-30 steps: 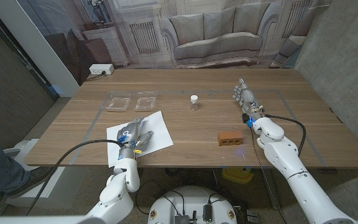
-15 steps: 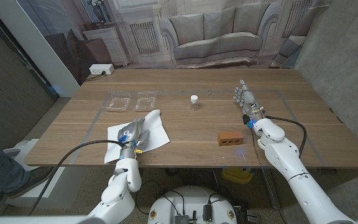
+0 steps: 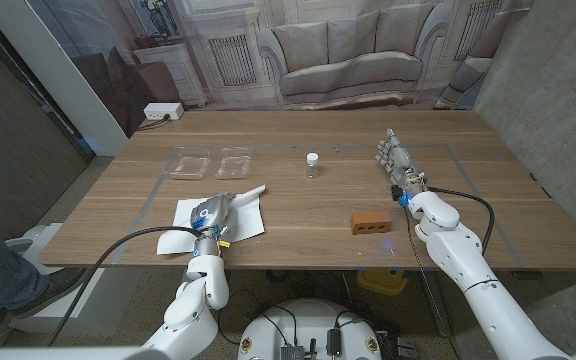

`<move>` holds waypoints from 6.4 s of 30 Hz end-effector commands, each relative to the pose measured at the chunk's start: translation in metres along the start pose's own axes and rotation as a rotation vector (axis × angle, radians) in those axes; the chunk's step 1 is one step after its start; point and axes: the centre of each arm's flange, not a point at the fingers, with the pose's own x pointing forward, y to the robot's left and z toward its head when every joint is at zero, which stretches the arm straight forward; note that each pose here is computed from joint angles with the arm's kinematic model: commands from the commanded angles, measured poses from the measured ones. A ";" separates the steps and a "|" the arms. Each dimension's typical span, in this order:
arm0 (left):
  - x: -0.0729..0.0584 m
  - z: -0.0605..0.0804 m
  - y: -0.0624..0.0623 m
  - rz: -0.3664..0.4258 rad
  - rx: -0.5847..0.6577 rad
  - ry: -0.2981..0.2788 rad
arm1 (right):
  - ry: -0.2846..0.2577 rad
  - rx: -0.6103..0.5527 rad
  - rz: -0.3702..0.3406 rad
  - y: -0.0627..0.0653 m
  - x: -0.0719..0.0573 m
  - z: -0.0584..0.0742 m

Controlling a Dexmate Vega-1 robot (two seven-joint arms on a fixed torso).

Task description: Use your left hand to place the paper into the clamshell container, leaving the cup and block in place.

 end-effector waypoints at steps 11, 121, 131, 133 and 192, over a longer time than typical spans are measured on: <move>0.003 0.000 0.023 0.033 0.012 0.025 | -0.012 0.010 -0.001 -0.003 -0.006 -0.001; 0.080 0.014 0.179 0.225 0.144 -0.061 | -0.026 0.039 0.028 -0.005 0.006 -0.007; 0.093 0.004 0.181 0.244 0.144 -0.047 | -0.025 0.039 0.026 -0.004 0.008 -0.006; 0.096 0.003 0.181 0.248 0.144 -0.049 | -0.025 0.042 0.025 -0.003 0.008 -0.006; 0.136 0.006 0.155 0.154 0.133 -0.020 | -0.012 0.061 0.009 -0.002 0.000 -0.017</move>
